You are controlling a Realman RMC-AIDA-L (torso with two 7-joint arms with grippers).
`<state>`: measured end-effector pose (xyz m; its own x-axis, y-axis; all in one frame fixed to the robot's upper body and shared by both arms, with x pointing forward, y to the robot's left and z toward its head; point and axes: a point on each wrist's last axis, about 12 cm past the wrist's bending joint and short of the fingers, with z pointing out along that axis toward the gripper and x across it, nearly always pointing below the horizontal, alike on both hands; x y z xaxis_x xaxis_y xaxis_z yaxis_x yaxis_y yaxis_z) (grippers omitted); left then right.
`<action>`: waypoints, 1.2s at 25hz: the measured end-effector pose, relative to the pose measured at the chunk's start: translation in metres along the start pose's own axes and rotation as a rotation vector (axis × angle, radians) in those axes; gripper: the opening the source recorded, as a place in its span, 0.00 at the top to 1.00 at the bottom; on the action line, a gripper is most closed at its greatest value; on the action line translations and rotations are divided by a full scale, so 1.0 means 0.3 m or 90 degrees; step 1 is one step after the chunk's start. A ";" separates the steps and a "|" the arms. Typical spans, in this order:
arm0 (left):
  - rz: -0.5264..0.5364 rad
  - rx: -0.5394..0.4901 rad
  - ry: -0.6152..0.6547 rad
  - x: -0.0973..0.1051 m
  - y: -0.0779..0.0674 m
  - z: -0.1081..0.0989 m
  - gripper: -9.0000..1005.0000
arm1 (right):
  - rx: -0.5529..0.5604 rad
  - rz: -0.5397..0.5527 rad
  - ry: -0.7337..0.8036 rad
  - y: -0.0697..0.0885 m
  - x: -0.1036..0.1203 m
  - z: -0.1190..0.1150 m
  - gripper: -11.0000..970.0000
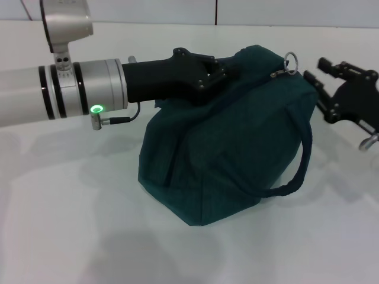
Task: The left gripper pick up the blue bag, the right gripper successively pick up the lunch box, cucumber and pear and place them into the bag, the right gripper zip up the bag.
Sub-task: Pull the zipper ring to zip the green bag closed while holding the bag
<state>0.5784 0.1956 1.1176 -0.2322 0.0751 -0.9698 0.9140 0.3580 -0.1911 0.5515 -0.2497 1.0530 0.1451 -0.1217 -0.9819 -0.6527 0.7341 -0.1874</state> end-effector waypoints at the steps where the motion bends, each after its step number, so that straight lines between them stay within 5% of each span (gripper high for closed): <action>1: -0.002 0.002 -0.003 0.000 -0.002 -0.001 0.93 | -0.014 0.000 0.000 0.010 -0.002 0.009 0.67; 11: -0.008 0.011 -0.013 -0.004 -0.009 0.002 0.93 | -0.150 0.005 -0.010 0.131 -0.024 0.063 0.67; 30: -0.016 0.006 -0.014 0.010 -0.012 -0.011 0.93 | -0.080 0.012 -0.050 0.092 -0.025 -0.024 0.69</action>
<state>0.5733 0.1978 1.1160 -0.2484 0.0461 -0.9675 0.9109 0.3509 -0.2172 0.5270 -0.2335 1.0552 0.1865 -0.0520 -0.9811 -0.7427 0.6463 -0.1754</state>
